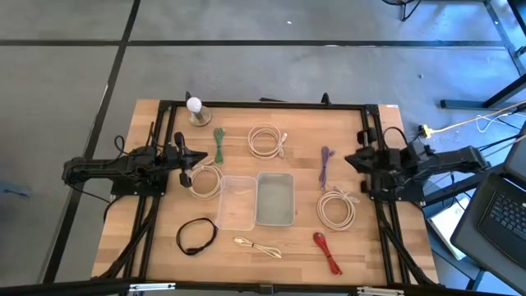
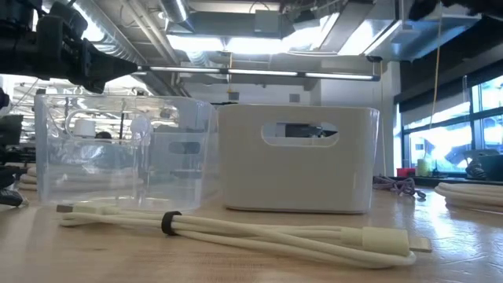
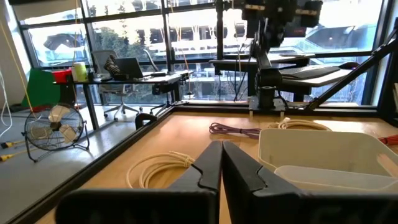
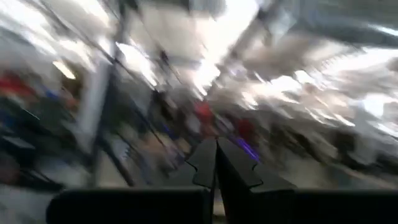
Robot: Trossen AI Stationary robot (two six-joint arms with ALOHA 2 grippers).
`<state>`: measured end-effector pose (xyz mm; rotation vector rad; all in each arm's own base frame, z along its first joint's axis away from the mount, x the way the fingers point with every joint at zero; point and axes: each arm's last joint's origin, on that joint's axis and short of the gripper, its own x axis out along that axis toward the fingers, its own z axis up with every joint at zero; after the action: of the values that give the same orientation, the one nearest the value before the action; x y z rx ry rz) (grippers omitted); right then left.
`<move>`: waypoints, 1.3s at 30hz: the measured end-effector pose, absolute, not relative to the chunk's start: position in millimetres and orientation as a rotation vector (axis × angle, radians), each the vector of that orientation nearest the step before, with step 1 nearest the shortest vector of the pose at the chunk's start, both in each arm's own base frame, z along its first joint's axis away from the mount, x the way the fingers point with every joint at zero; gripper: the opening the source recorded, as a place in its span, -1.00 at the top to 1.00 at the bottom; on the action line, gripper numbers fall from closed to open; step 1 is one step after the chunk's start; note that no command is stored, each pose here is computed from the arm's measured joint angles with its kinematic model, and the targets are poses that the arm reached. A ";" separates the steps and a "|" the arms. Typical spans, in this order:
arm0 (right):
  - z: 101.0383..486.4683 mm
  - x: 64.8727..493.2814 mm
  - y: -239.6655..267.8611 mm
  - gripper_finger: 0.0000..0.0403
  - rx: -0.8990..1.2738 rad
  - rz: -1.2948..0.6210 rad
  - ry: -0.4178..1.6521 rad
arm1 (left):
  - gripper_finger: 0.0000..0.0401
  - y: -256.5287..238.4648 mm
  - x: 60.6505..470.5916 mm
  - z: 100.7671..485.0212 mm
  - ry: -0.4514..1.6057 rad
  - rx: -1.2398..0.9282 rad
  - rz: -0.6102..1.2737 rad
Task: Pick & Place USB Port
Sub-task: Put the violet charger cable into the gray bin
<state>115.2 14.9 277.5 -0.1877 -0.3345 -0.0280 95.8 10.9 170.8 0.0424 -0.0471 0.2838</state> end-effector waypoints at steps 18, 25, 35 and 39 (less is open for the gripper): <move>258.9 148.2 -15.7 0.90 0.302 -0.895 0.771 | 0.97 11.0 95.8 171.0 -0.044 0.086 0.288; 235.4 145.9 -14.7 0.58 0.482 -0.913 0.877 | 0.97 11.0 95.8 171.1 -0.049 0.054 0.288; 186.2 166.6 -21.5 0.11 0.717 -0.957 0.925 | 0.98 11.1 95.7 172.0 -0.077 -0.078 0.288; 169.4 176.9 -25.6 0.03 0.793 -0.922 0.954 | 0.96 11.1 95.7 171.8 -0.079 -0.098 0.287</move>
<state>176.9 -25.6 169.4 0.7931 0.9541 -0.9223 95.7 11.1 171.8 -0.0979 -0.0786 0.2870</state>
